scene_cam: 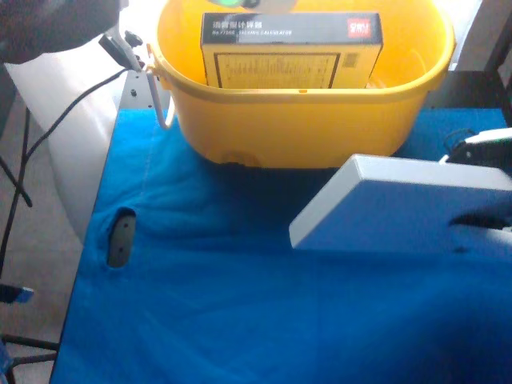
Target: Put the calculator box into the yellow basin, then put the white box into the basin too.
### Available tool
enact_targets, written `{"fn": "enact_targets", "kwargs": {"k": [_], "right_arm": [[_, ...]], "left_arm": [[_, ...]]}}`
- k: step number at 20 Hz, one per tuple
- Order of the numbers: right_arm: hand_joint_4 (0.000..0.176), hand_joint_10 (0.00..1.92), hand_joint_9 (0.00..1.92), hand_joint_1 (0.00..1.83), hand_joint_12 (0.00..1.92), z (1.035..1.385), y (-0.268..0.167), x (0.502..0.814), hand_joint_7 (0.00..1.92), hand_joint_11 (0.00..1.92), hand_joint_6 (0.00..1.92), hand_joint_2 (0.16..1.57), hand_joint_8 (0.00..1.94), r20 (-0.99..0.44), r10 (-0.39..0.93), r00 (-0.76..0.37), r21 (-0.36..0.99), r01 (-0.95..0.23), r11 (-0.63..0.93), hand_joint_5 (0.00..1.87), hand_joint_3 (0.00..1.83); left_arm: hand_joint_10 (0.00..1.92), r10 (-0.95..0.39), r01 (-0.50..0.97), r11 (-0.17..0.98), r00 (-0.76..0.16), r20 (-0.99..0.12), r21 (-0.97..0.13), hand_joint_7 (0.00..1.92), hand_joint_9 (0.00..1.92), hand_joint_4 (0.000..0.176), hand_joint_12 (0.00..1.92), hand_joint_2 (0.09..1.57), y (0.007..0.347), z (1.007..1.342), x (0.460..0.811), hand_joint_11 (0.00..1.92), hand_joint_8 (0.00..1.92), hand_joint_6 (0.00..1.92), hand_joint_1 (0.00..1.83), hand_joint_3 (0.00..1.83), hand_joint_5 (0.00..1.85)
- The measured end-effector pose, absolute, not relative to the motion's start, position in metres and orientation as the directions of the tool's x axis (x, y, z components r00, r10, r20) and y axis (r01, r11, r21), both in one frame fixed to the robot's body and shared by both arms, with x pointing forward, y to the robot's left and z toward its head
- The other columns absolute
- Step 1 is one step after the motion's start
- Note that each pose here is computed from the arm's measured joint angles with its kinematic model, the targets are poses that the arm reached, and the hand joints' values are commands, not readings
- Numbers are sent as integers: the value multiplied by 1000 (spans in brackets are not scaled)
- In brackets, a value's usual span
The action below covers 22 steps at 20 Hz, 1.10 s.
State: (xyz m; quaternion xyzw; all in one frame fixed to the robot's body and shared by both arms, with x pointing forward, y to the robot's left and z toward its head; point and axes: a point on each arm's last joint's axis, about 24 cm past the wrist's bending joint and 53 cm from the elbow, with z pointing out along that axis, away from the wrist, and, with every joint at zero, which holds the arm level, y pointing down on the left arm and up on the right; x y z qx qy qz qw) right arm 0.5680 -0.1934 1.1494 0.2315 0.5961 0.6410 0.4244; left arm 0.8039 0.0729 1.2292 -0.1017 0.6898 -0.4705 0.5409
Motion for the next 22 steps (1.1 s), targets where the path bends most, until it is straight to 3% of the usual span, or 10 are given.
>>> {"fn": "enact_targets", "kwargs": {"k": [3, 5, 6, 8, 10, 11, 15, 17, 20, 22], "right_arm": [[0, 1240, 880, 1365, 1225, 1172, -198, 571, 883, 760, 1107, 1139, 1075, -225, 829, -513, 944, -325, 55, 906, 0], [0, 1042, 900, 1236, 1243, 1187, -203, 568, 885, 832, 1025, 1147, 1168, -235, 833, -500, 931, -361, 46, 946, 1], [0, 1246, 884, 1342, 1269, 1194, -204, 568, 921, 808, 971, 1133, 1078, -238, 836, -494, 924, -380, 39, 938, 0], [0, 1127, 898, 1236, 1528, 1199, -206, 568, 970, 777, 924, 1136, 1180, -245, 838, -488, 919, -393, 39, 933, 0], [0, 1112, 905, 1220, 1551, 1207, -207, 569, 959, 774, 926, 1129, 1121, -249, 840, -482, 913, -407, 37, 975, 0], [14, 1107, 907, 1211, 1548, 1213, -210, 569, 960, 775, 1015, 1134, 1085, -259, 841, -476, 908, -417, 43, 941, 2], [13, 1108, 907, 1211, 1554, 1236, -220, 567, 947, 774, 978, 1134, 1114, -317, 840, -440, 881, -465, 88, 958, 0], [18, 1106, 907, 1209, 1550, 1240, -222, 567, 955, 774, 1027, 1136, 1088, -328, 839, -434, 876, -472, 99, 937, 1], [18, 1106, 907, 1209, 1550, 1245, -225, 568, 956, 774, 1024, 1136, 1086, -341, 838, -425, 870, -481, 110, 938, 1], [12, 1109, 906, 1213, 1555, 1251, -228, 571, 950, 773, 960, 1131, 1113, -350, 841, -413, 859, -499, 113, 967, 0]], "left_arm": [[59, -694, 419, 477, -360, -623, -773, 262, 155, 86, 764, 1018, 87, 1255, 791, 0, 5, 2, 733, 15, 321], [52, -731, 465, 432, -321, -602, -773, 320, 280, 81, 1033, 1062, 103, 1279, 781, 0, 2, 14, 650, 14, 418], [52, -749, 496, 409, -296, -593, -766, 332, 303, 80, 1093, 1080, 113, 1294, 773, 0, 6, 20, 657, 12, 444], [68, -771, 546, 377, -262, -580, -748, 360, 369, 47, 1095, 1090, 124, 1317, 761, 0, 13, 31, 654, 8, 493], [136, -793, 594, 348, -226, -566, -725, 445, 436, 22, 1306, 1157, 138, 1338, 746, 0, 21, 21, 612, 3, 501], [138, -802, 617, 334, -211, -559, -713, 425, 410, 0, 1307, 1185, 143, 1347, 739, 0, 7, 4, 520, 7, 436], [123, -827, 677, 296, -172, -536, -674, 355, 364, 0, 1209, 1241, 157, 1370, 717, 0, 0, 0, 506, 11, 318], [164, -832, 707, 279, -160, -531, -650, 439, 429, 0, 1391, 1207, 159, 1380, 705, 0, 27, 40, 643, 0, 430], [647, -837, 704, 296, -135, -531, -646, 543, 307, 0, 1528, 1162, 169, 1381, 702, 0, 36, 25, 649, 0, 487], [751, -836, 706, 309, -117, -536, -637, 552, 275, 0, 1511, 1165, 177, 1378, 693, 0, 40, 14, 650, 0, 478]]}}
